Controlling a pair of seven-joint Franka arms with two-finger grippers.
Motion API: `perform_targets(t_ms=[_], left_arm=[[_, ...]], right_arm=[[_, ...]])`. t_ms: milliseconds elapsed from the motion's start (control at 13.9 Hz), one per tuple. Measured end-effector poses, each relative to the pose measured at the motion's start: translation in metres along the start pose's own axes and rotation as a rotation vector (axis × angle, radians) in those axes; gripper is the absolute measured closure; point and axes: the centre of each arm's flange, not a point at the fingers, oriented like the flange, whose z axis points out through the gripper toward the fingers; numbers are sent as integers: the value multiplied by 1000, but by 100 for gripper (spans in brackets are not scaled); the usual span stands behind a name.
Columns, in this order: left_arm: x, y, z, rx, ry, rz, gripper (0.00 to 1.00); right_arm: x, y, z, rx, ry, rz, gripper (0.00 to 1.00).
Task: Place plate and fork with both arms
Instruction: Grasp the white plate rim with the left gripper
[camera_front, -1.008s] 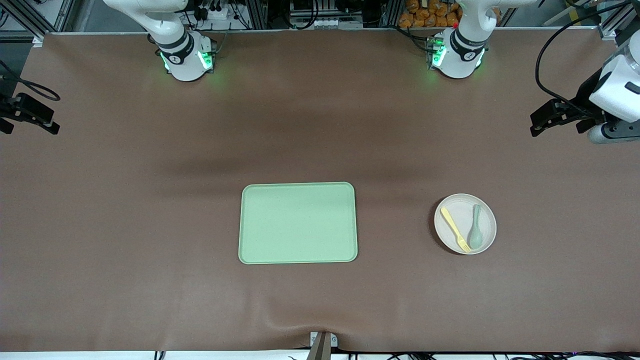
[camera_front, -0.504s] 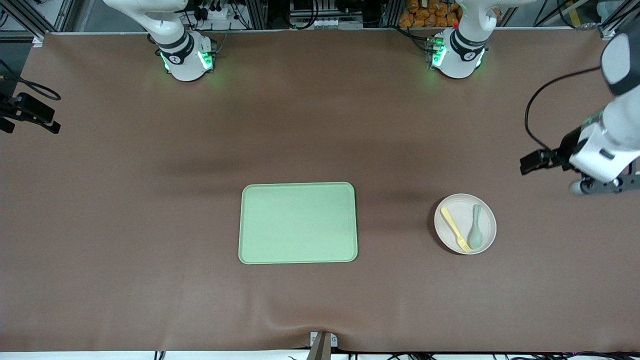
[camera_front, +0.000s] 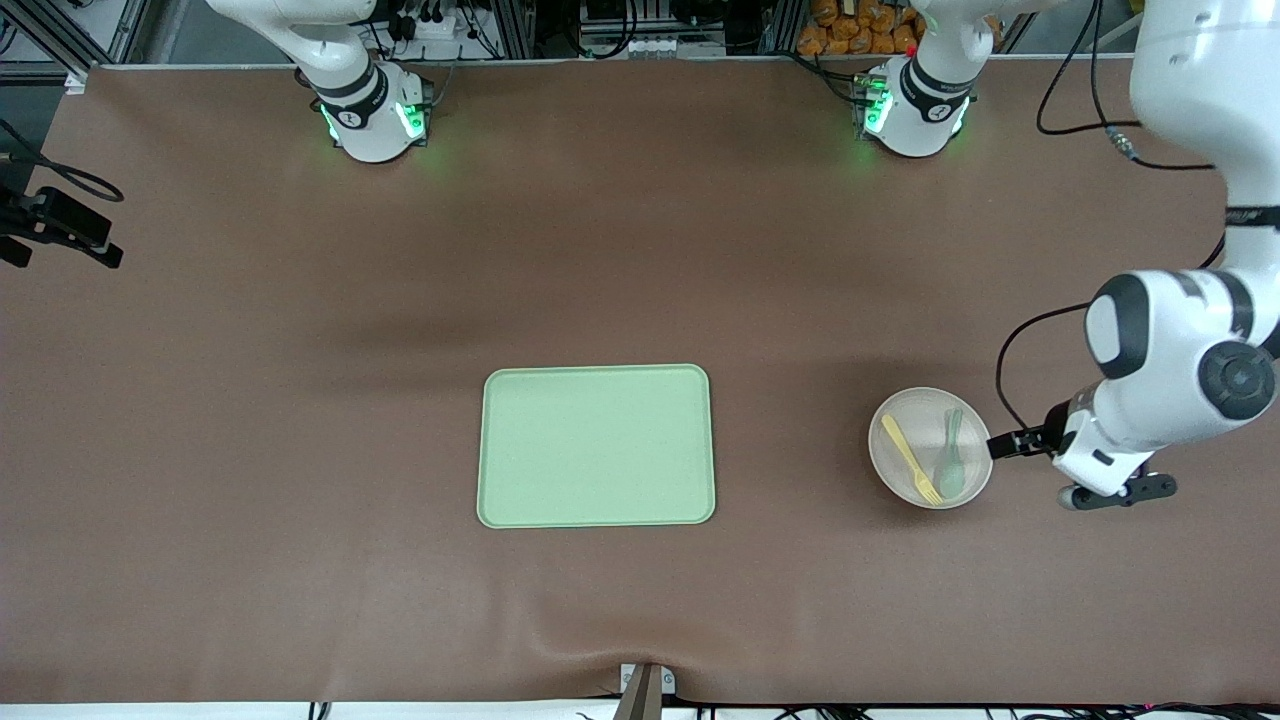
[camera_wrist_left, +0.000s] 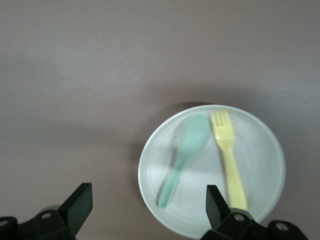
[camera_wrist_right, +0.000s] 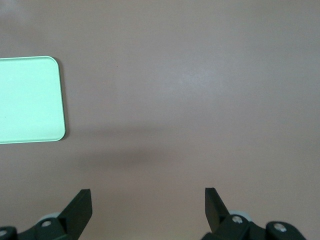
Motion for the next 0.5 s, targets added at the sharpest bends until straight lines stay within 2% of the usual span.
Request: perform_targets(t_ms=[216, 288, 360, 504], left_arm=[[-3, -17, 47, -6, 9, -24, 0], [-6, -22, 58, -9, 18, -31, 5], [-9, -26, 68, -10, 18, -37, 6], [-11, -31, 81, -11, 13, -45, 23]], right_arm=[[0, 0, 0, 0, 0, 0, 0], [0, 0, 0, 0, 0, 0, 0], [0, 0, 0, 0, 0, 0, 0], [0, 0, 0, 0, 0, 0, 0]])
